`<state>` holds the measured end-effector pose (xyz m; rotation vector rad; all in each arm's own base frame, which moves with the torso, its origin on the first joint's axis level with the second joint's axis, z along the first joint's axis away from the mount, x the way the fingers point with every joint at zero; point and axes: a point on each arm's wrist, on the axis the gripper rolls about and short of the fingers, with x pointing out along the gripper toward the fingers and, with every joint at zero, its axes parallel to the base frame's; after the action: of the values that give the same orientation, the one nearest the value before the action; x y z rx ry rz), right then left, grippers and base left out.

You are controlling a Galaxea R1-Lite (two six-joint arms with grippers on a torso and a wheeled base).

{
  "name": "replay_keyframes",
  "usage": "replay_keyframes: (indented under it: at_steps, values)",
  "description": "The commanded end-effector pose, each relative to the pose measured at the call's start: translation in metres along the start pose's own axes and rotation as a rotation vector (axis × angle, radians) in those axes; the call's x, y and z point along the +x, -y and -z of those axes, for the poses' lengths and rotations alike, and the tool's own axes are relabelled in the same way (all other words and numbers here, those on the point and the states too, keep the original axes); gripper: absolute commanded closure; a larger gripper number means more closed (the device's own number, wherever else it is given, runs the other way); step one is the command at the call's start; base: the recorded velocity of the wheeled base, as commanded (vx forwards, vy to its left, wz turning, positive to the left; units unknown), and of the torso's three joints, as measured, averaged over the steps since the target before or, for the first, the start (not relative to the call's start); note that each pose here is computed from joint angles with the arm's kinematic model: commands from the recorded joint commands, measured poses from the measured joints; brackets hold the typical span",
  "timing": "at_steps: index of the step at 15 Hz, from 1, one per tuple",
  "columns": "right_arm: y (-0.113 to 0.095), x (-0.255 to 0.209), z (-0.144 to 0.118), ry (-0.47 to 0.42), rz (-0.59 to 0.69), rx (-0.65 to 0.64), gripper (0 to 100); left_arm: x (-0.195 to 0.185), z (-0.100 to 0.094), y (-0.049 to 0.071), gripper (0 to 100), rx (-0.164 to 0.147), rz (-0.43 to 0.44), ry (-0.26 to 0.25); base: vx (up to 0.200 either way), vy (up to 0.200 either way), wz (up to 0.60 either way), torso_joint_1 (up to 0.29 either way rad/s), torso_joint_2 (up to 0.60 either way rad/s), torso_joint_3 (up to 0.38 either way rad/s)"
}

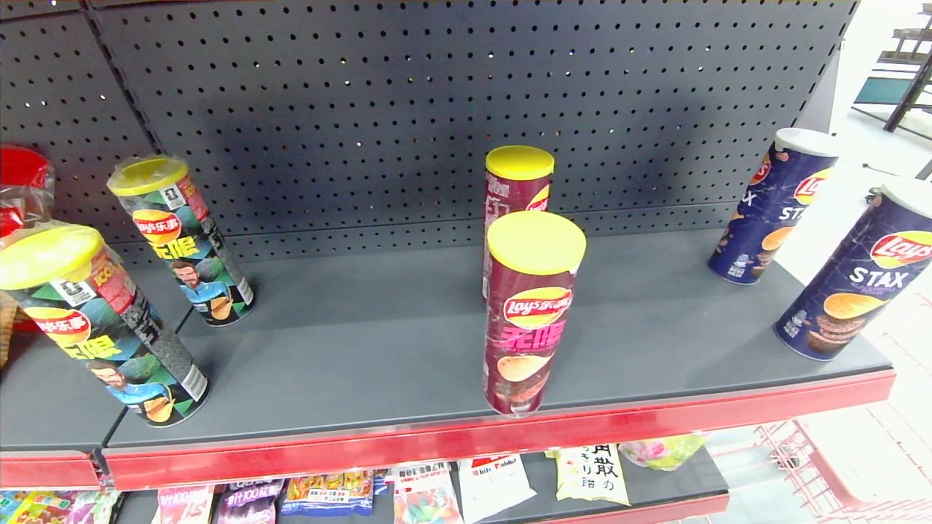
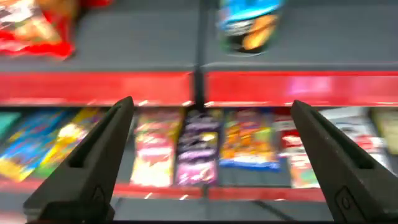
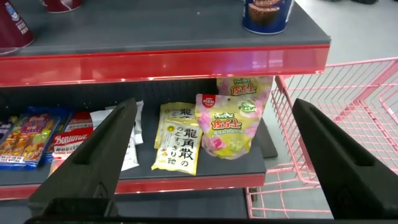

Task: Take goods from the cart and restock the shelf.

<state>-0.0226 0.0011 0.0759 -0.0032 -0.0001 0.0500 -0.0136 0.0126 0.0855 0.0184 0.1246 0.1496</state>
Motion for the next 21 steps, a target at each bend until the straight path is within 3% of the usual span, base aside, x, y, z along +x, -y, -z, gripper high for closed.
replay_keyframes:
  at_steps: [1, 4, 5, 6, 7, 8, 9, 10, 13, 14, 16, 21]
  values:
    - [0.000, 0.000, 0.000, 0.002, -0.001, 0.000, 0, 0.008, -0.002, 0.003, 0, 0.035, -0.161, -0.110, 0.000, 0.000, 0.00, 0.000, 0.00, 0.000]
    - [0.000, 0.000, 0.000, 0.002, -0.001, 0.000, 0, 0.006, -0.002, 0.002, 0, 0.015, -0.346, -0.122, 0.000, 0.000, 0.00, 0.000, 0.00, 0.000]
    - [0.000, 0.000, 0.000, 0.002, -0.001, 0.000, 0, 0.005, -0.002, 0.003, 0, -0.020, -0.494, -0.127, 0.000, 0.000, 0.00, 0.000, 0.00, 0.000]
    - [0.000, 0.000, 0.000, 0.002, -0.001, 0.000, 0, 0.004, -0.002, 0.004, 0, -0.034, -0.530, -0.126, 0.000, 0.000, 0.00, 0.000, 0.00, 0.000]
    - [0.000, 0.000, 0.000, 0.002, -0.001, 0.000, 0, 0.002, -0.001, 0.005, 0, -0.044, -0.480, -0.097, 0.000, 0.000, 0.00, 0.000, 0.00, 0.000]
    - [0.000, 0.000, 0.000, 0.002, -0.001, 0.000, 0, -0.003, 0.000, 0.007, 0, -0.047, -0.265, -0.022, 0.000, 0.000, 0.00, 0.000, 0.00, 0.000]
    - [0.000, 0.000, 0.000, 0.002, -0.001, 0.000, 0, -0.004, 0.001, 0.008, 0, -0.044, -0.196, -0.002, 0.000, 0.000, 0.00, 0.000, 0.00, 0.000]
    - [0.000, 0.000, 0.000, 0.002, -0.001, 0.000, 0, -0.009, 0.003, 0.007, 0, -0.032, 0.029, 0.079, 0.000, 0.000, 0.00, 0.000, 0.00, 0.000]
    - [0.000, 0.000, 0.000, 0.002, -0.001, 0.000, 0, -0.013, 0.005, 0.012, 0, -0.020, 0.222, 0.135, 0.000, 0.000, 0.00, 0.000, 0.00, 0.000]
    - [0.000, 0.000, 0.000, 0.002, -0.001, -0.001, 0, -0.010, 0.011, 0.013, 0, -0.002, 0.236, 0.125, 0.000, 0.000, 0.00, 0.000, 0.00, 0.000]
    - [0.000, 0.000, 0.000, 0.002, -0.001, -0.003, 0, -0.010, 0.011, 0.013, 0, -0.020, 0.219, 0.122, 0.000, 0.000, 0.00, 0.000, 0.00, 0.000]
    - [0.000, 0.000, 0.000, 0.002, -0.004, 0.002, 0, -0.010, 0.011, 0.013, 0, -0.019, 0.216, 0.122, 0.000, 0.000, 0.00, 0.000, 0.00, 0.000]
